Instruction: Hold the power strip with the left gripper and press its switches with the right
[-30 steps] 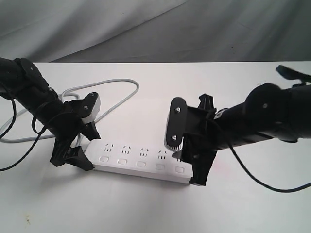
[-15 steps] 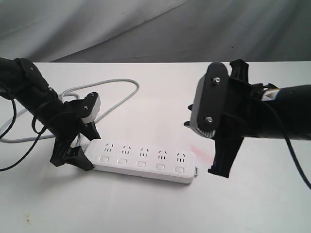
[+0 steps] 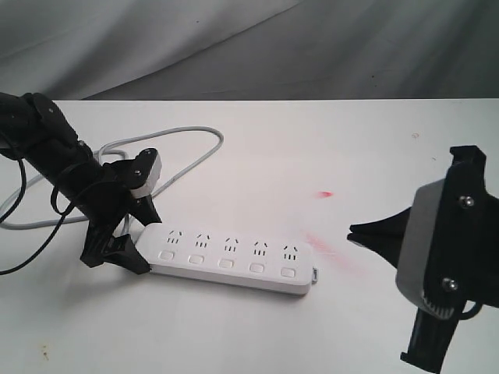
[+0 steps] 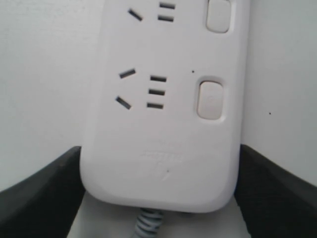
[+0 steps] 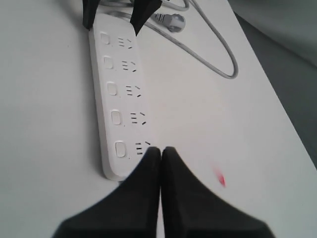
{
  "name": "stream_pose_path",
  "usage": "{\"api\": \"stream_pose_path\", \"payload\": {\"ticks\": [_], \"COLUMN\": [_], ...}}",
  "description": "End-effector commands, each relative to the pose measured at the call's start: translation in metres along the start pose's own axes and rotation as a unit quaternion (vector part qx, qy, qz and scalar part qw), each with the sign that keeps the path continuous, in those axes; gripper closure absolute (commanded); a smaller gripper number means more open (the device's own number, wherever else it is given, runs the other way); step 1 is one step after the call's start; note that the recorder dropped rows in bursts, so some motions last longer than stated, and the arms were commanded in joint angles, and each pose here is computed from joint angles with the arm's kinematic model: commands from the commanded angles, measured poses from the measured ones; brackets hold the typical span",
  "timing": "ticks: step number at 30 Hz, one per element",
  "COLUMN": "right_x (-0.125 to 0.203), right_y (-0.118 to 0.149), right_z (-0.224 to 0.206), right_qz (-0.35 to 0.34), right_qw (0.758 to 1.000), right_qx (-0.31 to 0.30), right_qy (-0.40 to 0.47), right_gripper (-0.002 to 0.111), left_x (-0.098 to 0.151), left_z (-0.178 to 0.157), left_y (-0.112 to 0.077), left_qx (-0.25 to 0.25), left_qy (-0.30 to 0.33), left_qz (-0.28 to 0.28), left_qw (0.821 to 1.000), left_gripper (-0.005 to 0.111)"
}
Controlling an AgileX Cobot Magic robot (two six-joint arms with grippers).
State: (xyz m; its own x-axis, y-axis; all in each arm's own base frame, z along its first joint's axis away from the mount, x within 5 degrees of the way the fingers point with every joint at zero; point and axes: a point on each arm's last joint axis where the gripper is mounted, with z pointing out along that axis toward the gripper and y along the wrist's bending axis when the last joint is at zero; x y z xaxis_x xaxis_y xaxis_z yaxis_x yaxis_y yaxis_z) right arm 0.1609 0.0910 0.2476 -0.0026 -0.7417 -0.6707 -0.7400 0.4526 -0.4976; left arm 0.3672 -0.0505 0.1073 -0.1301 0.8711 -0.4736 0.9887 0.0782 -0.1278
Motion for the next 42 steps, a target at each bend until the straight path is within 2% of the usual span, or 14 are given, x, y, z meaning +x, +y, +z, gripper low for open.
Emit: {"api": "stream_pose_path", "payload": {"ticks": [1,16,18,22,31,33,34,36,42], "right_x": [-0.002,-0.002,-0.001,0.008,0.029,0.033,0.036,0.039,0.039], "right_y": [0.0,0.001,0.002,0.006,0.017,0.02,0.023,0.026,0.027], "right_z": [-0.008,-0.014,-0.022,-0.047,-0.099,-0.107,-0.113,-0.117,-0.124], "right_qz": [0.01,0.012,0.032,0.117,0.134,0.137,0.14,0.141,0.136], "right_qw": [1.0,0.999,0.998,0.987,0.963,0.953,0.942,0.934,0.922], "right_qx": [0.013,0.022,0.04,0.092,0.221,0.257,0.295,0.321,0.355], "right_qy": [-0.015,-0.024,-0.035,-0.068,-0.08,-0.078,-0.075,-0.072,-0.077], "right_gripper": [0.108,0.108,0.108,0.108,0.108,0.108,0.108,0.108,0.108], "left_x": [-0.003,-0.003,-0.003,-0.003,-0.003,-0.003,-0.003,-0.003,-0.003], "left_z": [0.0,0.0,0.0,0.0,0.0,0.0,0.0,0.0,0.0], "left_y": [-0.001,-0.001,-0.001,-0.001,-0.001,-0.001,-0.001,-0.001,-0.001], "left_qx": [0.008,0.008,0.008,0.008,0.008,0.008,0.008,0.008,0.008], "left_qy": [-0.001,-0.001,-0.001,-0.001,-0.001,-0.001,-0.001,-0.001,-0.001], "left_qz": [-0.002,-0.002,-0.002,-0.002,-0.002,-0.002,-0.002,-0.002,-0.002], "left_qw": [1.0,1.0,1.0,1.0,1.0,1.0,1.0,1.0,1.0], "left_gripper": [0.054,0.054,0.054,0.054,0.054,0.054,0.054,0.054,0.054]}}
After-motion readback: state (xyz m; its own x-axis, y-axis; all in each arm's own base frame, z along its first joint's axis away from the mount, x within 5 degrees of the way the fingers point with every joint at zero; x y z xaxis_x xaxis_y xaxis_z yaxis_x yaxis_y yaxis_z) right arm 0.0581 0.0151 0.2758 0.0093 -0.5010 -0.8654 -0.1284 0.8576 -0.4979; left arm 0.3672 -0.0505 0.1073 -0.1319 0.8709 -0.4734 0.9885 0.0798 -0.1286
